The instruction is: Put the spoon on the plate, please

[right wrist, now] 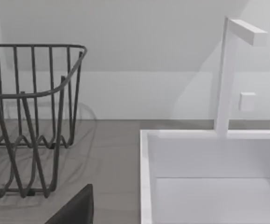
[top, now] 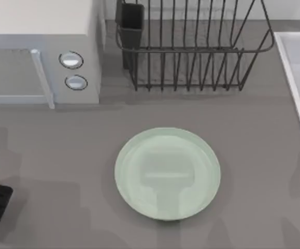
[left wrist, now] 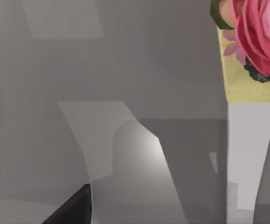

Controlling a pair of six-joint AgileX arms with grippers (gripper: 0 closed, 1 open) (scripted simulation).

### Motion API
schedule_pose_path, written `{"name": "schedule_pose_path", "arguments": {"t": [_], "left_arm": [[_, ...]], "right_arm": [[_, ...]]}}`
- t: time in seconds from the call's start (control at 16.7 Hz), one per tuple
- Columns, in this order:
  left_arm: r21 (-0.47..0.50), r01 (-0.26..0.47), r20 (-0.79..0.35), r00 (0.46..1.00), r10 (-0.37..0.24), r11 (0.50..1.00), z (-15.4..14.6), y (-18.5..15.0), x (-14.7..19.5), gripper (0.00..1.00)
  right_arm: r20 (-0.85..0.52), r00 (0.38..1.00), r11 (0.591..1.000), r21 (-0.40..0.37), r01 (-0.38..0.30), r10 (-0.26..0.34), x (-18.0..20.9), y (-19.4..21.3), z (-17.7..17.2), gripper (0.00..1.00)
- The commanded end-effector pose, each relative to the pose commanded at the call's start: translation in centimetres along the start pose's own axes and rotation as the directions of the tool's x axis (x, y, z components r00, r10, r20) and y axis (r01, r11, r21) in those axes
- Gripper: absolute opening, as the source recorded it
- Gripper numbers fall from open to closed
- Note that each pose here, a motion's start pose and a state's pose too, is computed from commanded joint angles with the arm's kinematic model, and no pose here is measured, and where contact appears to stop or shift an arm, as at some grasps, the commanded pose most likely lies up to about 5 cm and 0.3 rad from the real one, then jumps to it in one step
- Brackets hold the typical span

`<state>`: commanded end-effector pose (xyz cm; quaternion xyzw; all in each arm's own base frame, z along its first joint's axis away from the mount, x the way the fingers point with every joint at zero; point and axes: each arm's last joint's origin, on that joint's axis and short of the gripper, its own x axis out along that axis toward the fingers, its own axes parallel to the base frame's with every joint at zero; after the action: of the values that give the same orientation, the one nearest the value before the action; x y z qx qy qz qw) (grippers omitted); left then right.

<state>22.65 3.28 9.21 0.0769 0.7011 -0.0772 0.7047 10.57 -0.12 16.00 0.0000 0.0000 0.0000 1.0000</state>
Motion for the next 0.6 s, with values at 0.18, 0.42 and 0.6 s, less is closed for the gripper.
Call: {"name": "schedule_pose_path", "arguments": {"t": [0.18, 0.42, 0.6], "left_arm": [[0.000, 0.000, 0.000, 1.000, 0.000, 1.000, 0.00, 0.00, 0.00, 0.47], [0.000, 0.000, 0.000, 1.000, 0.000, 1.000, 0.00, 0.00, 0.00, 0.17], [0.000, 0.000, 0.000, 1.000, 0.000, 1.000, 0.00, 0.00, 0.00, 0.00]], "right_arm": [[0.000, 1.000, 1.000, 0.000, 0.000, 0.000, 0.00, 0.00, 0.00, 1.00], [0.000, 1.000, 1.000, 0.000, 0.000, 0.000, 0.00, 0.00, 0.00, 1.00], [0.000, 1.000, 1.000, 0.000, 0.000, 0.000, 0.00, 0.00, 0.00, 1.00]]}}
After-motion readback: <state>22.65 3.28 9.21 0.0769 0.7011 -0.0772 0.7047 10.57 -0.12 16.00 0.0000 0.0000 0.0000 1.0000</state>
